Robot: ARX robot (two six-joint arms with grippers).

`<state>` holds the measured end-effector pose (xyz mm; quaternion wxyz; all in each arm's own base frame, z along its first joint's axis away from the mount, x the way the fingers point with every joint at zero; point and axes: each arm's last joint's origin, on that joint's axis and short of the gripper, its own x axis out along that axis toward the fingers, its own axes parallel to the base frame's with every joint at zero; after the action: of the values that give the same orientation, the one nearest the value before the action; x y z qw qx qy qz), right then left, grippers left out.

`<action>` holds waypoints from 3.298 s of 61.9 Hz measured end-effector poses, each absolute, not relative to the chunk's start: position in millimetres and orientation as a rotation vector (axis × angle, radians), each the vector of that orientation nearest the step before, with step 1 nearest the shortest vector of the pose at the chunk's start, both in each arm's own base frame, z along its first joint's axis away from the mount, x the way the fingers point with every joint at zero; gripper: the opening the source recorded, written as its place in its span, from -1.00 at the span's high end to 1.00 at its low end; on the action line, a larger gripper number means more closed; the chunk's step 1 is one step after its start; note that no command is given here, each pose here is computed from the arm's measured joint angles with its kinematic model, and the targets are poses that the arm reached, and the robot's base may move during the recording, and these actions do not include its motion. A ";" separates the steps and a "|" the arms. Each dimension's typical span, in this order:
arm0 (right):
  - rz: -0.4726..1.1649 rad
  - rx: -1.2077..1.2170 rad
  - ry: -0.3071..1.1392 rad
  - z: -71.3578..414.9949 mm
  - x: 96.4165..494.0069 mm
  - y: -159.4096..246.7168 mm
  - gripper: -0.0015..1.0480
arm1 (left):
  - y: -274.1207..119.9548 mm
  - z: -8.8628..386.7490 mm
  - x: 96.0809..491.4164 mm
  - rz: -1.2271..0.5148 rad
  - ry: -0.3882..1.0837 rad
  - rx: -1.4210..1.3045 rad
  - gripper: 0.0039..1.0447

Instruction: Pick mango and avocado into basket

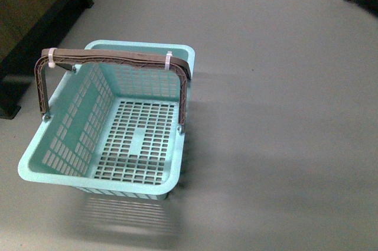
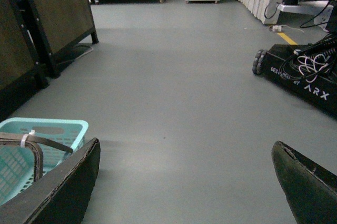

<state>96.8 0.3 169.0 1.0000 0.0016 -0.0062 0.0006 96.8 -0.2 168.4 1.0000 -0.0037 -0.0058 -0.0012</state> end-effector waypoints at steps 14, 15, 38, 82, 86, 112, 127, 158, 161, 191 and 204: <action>0.001 0.003 -0.012 169.0 96.8 0.3 -0.83 | -0.2 168.4 96.8 -0.002 -0.012 -0.007 -0.84; 0.001 0.003 -0.012 169.0 96.8 0.3 -0.83 | -0.2 168.5 96.8 -0.002 -0.012 -0.007 -0.84; 0.002 0.003 -0.012 169.0 96.8 0.3 -0.83 | -4.9 168.1 99.2 -0.150 0.306 -0.276 -0.84; 0.001 0.003 -0.012 169.0 96.8 0.3 -0.83 | -47.8 102.7 306.4 0.217 0.570 -1.276 -0.84; 0.001 0.003 -0.012 169.0 96.8 0.3 -0.83 | -52.6 81.4 330.0 0.247 0.603 -1.275 -0.84; 0.001 0.003 -0.012 169.0 96.8 0.3 -0.83 | -86.7 38.9 415.7 0.226 0.596 -1.282 -0.84; 0.001 0.003 -0.012 169.0 96.8 0.3 -0.83 | -102.4 24.2 429.6 0.257 0.614 -1.247 -0.77; 0.001 0.003 -0.012 169.0 96.8 0.3 -0.83 | -102.8 24.4 422.1 0.360 0.638 -1.311 0.66; 0.001 0.003 -0.012 169.0 96.8 0.3 -0.83 | -103.1 28.4 417.2 0.362 0.651 -1.289 0.70; 0.001 0.003 -0.012 169.0 96.8 0.3 -0.83 | -59.0 177.8 329.7 0.303 0.501 -1.386 0.70; 0.001 0.003 -0.012 169.0 96.8 0.3 -0.83 | -33.4 252.7 269.2 0.231 0.392 -1.447 0.70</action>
<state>96.8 0.3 169.0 1.0000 0.0014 -0.0062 0.0006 269.2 -33.4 252.7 0.7259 -0.6562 0.1777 0.1048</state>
